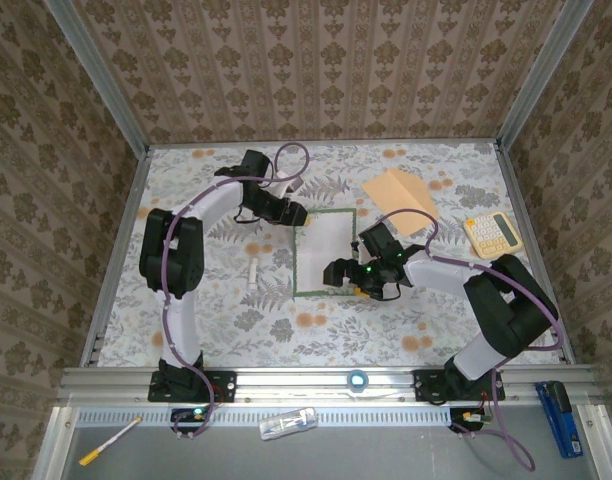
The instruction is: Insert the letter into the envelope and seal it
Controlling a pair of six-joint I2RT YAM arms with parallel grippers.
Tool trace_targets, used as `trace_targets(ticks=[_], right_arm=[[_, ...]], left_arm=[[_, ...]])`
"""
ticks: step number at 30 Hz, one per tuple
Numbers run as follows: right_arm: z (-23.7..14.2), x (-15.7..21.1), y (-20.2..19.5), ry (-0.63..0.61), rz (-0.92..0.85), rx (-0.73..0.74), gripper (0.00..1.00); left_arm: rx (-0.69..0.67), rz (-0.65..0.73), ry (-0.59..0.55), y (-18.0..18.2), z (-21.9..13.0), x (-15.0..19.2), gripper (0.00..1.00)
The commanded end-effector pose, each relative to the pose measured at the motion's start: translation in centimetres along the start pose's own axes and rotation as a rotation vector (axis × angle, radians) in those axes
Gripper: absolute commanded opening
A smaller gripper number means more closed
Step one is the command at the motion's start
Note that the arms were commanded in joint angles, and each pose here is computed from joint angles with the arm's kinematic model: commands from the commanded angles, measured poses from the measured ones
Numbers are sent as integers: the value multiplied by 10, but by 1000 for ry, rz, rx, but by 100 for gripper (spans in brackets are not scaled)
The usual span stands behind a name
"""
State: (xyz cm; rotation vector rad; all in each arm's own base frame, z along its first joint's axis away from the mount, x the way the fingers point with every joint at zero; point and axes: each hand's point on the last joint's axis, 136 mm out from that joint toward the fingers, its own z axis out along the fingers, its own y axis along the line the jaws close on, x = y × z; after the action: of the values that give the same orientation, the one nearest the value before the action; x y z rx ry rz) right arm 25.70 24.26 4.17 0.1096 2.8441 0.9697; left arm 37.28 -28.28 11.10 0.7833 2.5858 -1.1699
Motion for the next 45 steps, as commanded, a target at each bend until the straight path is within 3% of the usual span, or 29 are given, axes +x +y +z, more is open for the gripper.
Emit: trace_targets(ticks=[1, 5, 12, 20, 27, 34, 45], right_arm=[[-6, 1, -8, 0, -2, 51, 100], [-8, 0, -5, 2, -14, 54, 100], [-13, -5, -2, -2, -29, 59, 100], [-60, -52, 25, -73, -35, 57, 100], [-105, -101, 41, -173, 172, 75, 100], [-111, -125, 65, -103, 353, 27, 100], [-116, -154, 68, -13, 489, 116, 94]], left_arm=[[0, 27, -48, -10, -17, -8, 37], [-3, 27, -61, -8, -19, -10, 19], [-19, 23, -72, -5, -22, -9, 9], [-84, 27, -174, 0, -33, -23, 8], [-161, 80, -303, 5, -38, -31, 6], [-191, 289, -427, -20, -42, -37, 5], [-202, 483, -434, -52, -25, -19, 5]])
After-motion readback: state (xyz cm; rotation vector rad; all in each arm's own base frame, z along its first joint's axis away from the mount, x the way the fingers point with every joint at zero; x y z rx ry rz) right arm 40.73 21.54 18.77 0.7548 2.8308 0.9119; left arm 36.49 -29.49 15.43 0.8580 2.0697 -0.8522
